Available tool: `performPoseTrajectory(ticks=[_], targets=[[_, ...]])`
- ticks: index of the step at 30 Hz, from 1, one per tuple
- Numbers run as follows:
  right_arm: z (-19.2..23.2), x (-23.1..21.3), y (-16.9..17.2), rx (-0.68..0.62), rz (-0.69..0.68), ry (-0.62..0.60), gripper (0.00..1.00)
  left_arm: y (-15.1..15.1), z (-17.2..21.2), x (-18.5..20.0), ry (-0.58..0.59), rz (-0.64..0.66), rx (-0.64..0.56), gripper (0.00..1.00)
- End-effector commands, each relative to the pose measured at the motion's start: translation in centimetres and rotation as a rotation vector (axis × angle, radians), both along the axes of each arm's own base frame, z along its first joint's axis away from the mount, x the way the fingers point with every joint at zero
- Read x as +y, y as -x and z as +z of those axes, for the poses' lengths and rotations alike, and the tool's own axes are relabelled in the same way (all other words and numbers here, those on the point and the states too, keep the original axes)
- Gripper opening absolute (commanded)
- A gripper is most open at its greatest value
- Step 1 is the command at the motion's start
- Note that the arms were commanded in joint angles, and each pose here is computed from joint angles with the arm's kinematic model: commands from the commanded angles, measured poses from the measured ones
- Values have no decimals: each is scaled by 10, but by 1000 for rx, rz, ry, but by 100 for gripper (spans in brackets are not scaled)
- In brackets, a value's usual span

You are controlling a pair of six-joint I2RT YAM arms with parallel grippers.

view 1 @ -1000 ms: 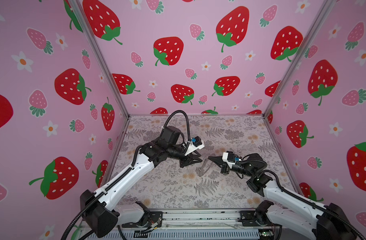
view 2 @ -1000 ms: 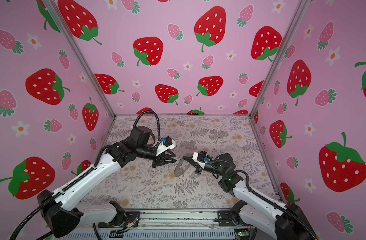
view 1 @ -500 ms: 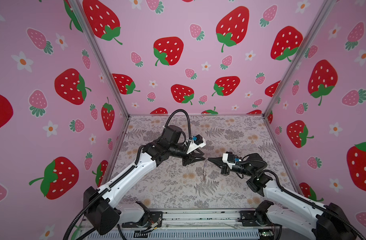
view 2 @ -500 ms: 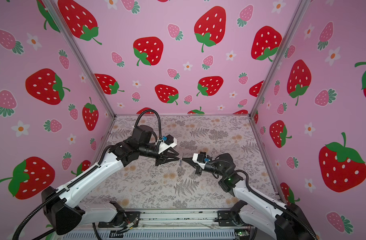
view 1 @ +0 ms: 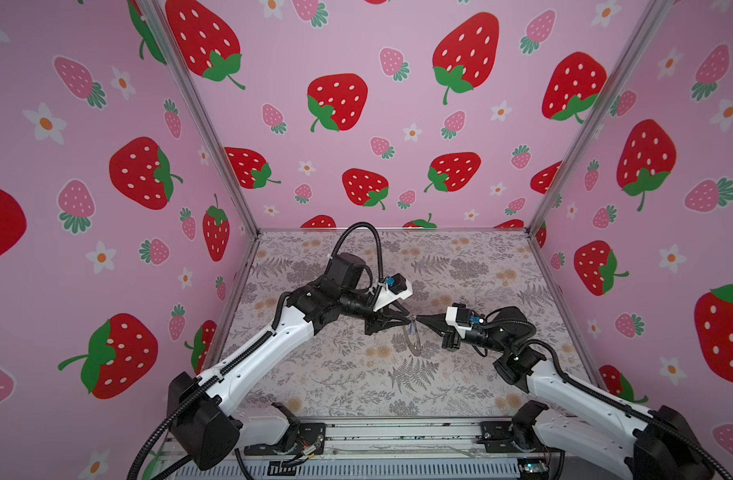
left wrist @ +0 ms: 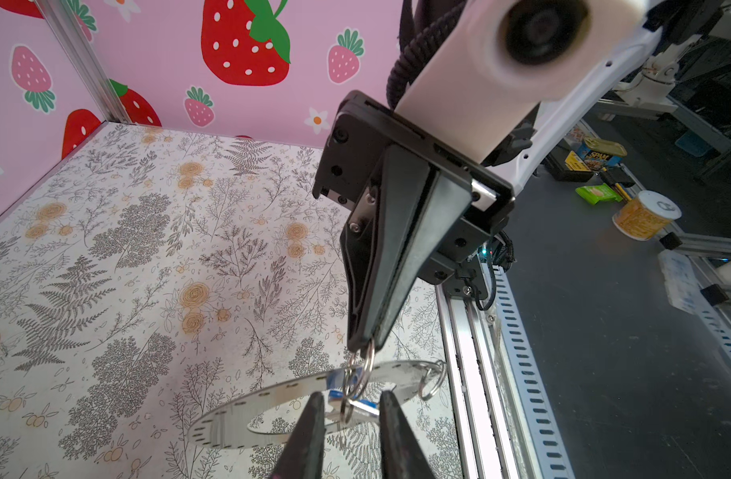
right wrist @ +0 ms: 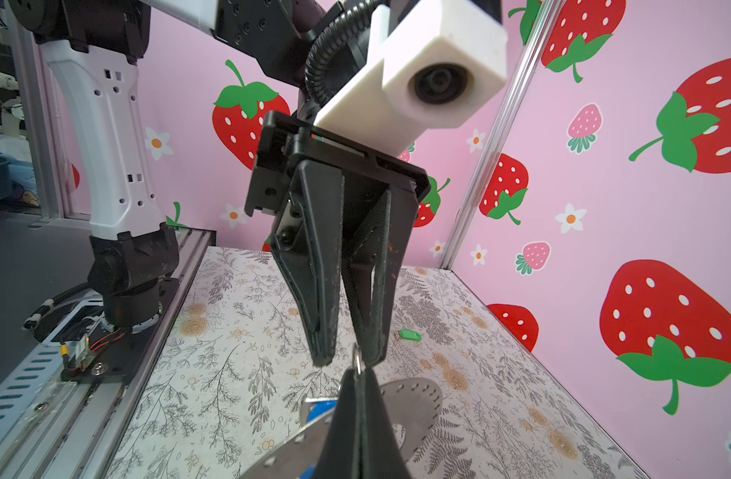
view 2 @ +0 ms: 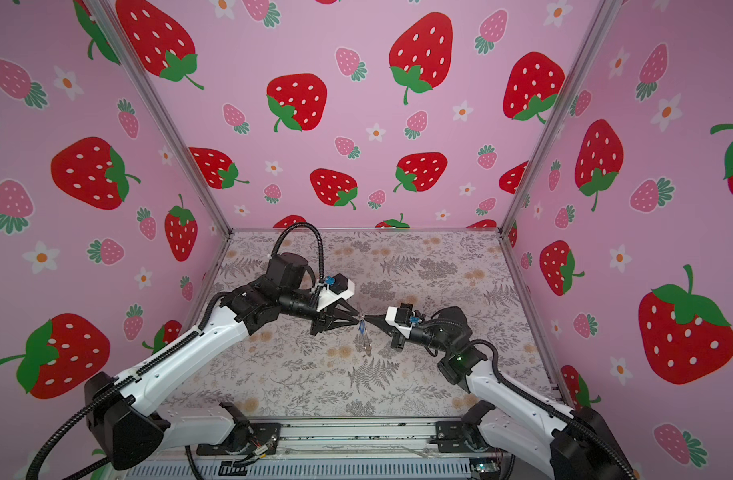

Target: Put the keys on the keyring

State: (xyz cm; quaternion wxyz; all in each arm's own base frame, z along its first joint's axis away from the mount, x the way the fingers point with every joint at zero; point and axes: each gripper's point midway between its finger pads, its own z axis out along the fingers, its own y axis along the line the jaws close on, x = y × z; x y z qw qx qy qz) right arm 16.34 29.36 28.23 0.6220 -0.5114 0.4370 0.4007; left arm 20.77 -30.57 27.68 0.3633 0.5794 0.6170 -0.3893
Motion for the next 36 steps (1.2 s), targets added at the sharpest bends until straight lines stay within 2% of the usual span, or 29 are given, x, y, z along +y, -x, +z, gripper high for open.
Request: performPoseTrajectory(ticks=[1, 11, 15, 17, 18, 19, 21, 24, 29, 36], targets=[[26, 0, 2, -59, 20, -60, 0, 5, 4, -3, 19, -40, -22, 24], [27, 1, 3, -53, 31, -65, 0, 10, 7, -7, 21, -66, -49, 17], [26, 0, 3, -52, 31, -65, 0, 11, 6, -9, 16, -74, -53, 11], [25, 1, 4, -49, 38, -62, 0, 12, 8, -9, 18, -79, -59, 7], [24, 1, 4, -44, 37, -60, 0, 12, 8, -9, 16, -80, -61, 0], [24, 1, 3, -42, 31, -60, 2, 12, 8, -9, 11, -79, -63, 0], [21, -1, -2, -42, -7, -49, 16, 10, 7, -7, -21, -63, -71, 0], [18, -5, -10, -71, -73, -13, 23, 7, -1, -1, -127, -31, -81, 0], [8, -7, -15, -102, -115, 76, 25, 4, -8, 8, -330, 6, -93, 0], [8, -5, -12, -123, -94, 103, 24, 0, 5, 7, -457, 46, -95, 0]])
